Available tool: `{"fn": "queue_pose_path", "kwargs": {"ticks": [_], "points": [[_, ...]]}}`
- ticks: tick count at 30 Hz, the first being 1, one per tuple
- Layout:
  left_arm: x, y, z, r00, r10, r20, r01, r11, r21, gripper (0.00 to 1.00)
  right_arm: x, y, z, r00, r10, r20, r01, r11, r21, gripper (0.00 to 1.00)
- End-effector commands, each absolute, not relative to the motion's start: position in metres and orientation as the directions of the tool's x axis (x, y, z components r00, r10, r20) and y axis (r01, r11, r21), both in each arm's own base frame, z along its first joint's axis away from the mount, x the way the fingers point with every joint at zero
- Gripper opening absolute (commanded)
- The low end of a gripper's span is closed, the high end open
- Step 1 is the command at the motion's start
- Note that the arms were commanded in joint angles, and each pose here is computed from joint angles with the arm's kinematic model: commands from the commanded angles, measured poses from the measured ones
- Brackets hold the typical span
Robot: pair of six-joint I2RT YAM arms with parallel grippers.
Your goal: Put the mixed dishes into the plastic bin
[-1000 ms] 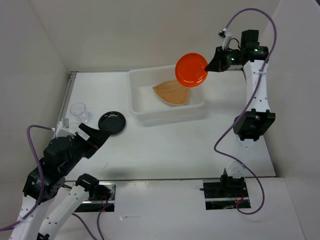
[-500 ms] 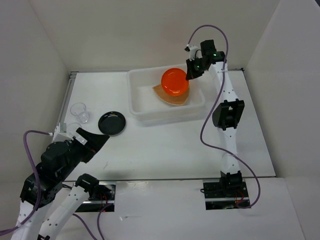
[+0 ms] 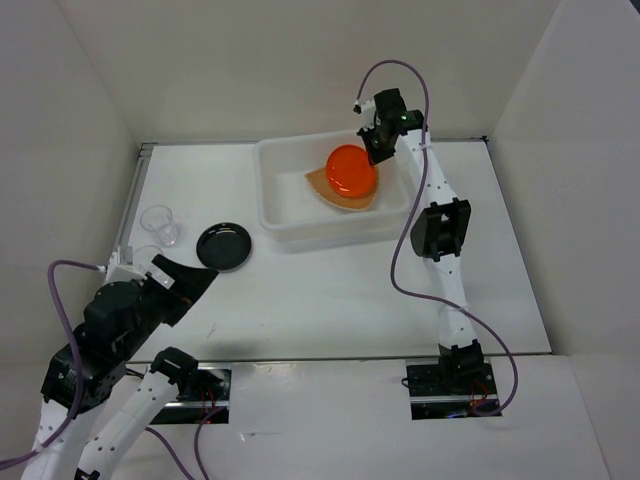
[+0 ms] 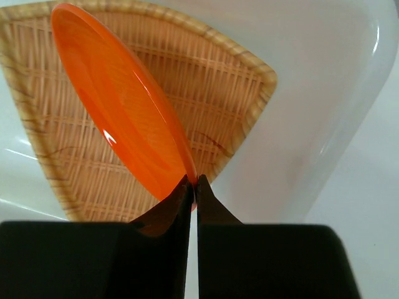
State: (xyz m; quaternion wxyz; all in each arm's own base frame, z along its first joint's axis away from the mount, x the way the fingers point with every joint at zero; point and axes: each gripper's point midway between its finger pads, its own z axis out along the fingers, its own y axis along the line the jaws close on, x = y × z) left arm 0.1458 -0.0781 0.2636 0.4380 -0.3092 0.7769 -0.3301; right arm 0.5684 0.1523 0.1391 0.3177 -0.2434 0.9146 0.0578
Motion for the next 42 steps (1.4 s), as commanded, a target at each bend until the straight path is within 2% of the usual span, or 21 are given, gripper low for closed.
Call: {"fn": "queue_pose_path", "kwargs": {"ticks": [1, 2, 3, 5, 10, 15, 18, 22, 24, 25, 27, 28, 30, 31, 33, 34, 39, 42], "points": [[0.151, -0.077, 0.271, -0.398, -0.784, -0.476, -0.192, 0.579, -0.792, 1.0, 0.584, 0.144, 0.143, -0.664, -0.388, -0.639, -0.431, 0.897, -0.097, 0.07], [0.152, -0.078, 0.269, -0.412, -0.775, -0.48, -0.192, 0.589, -0.785, 1.0, 0.584, 0.144, 0.143, -0.664, -0.388, -0.639, -0.431, 0.897, -0.097, 0.1], [0.153, -0.079, 0.271, -0.408, -0.776, -0.481, -0.186, 0.586, -0.789, 1.0, 0.584, 0.144, 0.143, -0.664, -0.388, -0.639, -0.431, 0.897, -0.097, 0.19], [0.153, -0.079, 0.271, -0.408, -0.776, -0.481, -0.186, 0.586, -0.789, 1.0, 0.584, 0.144, 0.143, -0.664, -0.388, -0.639, -0.431, 0.897, -0.097, 0.26], [0.153, -0.079, 0.271, -0.408, -0.776, -0.481, -0.186, 0.586, -0.789, 1.0, 0.579, 0.144, 0.135, -0.681, -0.4, -0.613, -0.427, 0.897, -0.11, 0.52], [0.155, -0.079, 0.268, -0.406, -0.772, -0.488, -0.176, 0.591, -0.788, 1.0, 0.581, 0.133, 0.168, -0.66, -0.371, -0.654, -0.362, 0.919, -0.156, 0.55], [0.16, -0.08, 0.259, -0.408, -0.77, -0.49, -0.197, 0.599, -0.776, 1.0, 0.566, 0.133, 0.213, -0.622, -0.361, -0.695, -0.368, 0.918, -0.148, 0.56], [0.172, -0.082, 0.231, -0.384, -0.815, -0.435, -0.252, 0.546, -0.799, 1.0, 0.515, 0.155, 0.261, -0.576, -0.373, -0.727, -0.515, 0.857, -0.032, 0.67], [0.179, -0.086, 0.222, -0.365, -0.843, -0.395, -0.258, 0.499, -0.827, 1.0, 0.486, 0.152, 0.275, -0.578, -0.373, -0.726, -0.529, 0.848, -0.014, 0.71], [0.181, -0.087, 0.201, -0.378, -0.844, -0.38, -0.302, 0.5, -0.812, 1.0, 0.471, 0.149, 0.258, -0.619, -0.383, -0.686, -0.53, 0.848, 0.004, 0.74], [0.185, -0.084, 0.186, -0.355, -0.867, -0.351, -0.365, 0.474, -0.801, 1.0, 0.448, 0.138, 0.284, -0.59, -0.366, -0.72, -0.507, 0.861, -0.023, 0.82], [0.188, -0.082, 0.177, -0.349, -0.868, -0.352, -0.399, 0.478, -0.782, 1.0, 0.433, 0.133, 0.263, -0.633, -0.378, -0.676, -0.503, 0.864, -0.012, 0.83], [0.197, -0.076, 0.172, -0.311, -0.871, -0.38, -0.426, 0.485, -0.764, 1.0, 0.408, 0.12, 0.282, -0.592, -0.379, -0.711, -0.487, 0.871, -0.059, 0.83], [0.203, -0.075, 0.167, -0.308, -0.868, -0.39, -0.449, 0.494, -0.745, 1.0, 0.391, 0.113, 0.25, -0.637, -0.403, -0.657, -0.492, 0.869, -0.056, 0.83], [0.214, -0.075, 0.155, -0.305, -0.862, -0.406, -0.484, 0.507, -0.713, 1.0, 0.373, 0.096, 0.256, -0.615, -0.378, -0.692, -0.459, 0.885, -0.076, 0.84], [0.221, -0.072, 0.154, -0.284, -0.864, -0.415, -0.497, 0.503, -0.707, 1.0, 0.357, 0.087, 0.227, -0.669, -0.369, -0.646, -0.443, 0.895, -0.053, 0.84], [0.237, -0.067, 0.124, -0.285, -0.865, -0.414, -0.607, 0.497, -0.621, 1.0, 0.32, 0.04, 0.193, -0.762, -0.239, -0.602, -0.32, 0.947, 0.028, 0.84], [0.243, -0.056, 0.112, -0.233, -0.888, -0.396, -0.636, 0.447, -0.629, 1.0, 0.309, 0.029, 0.197, -0.757, -0.203, -0.621, -0.289, 0.956, 0.041, 0.84]]}}
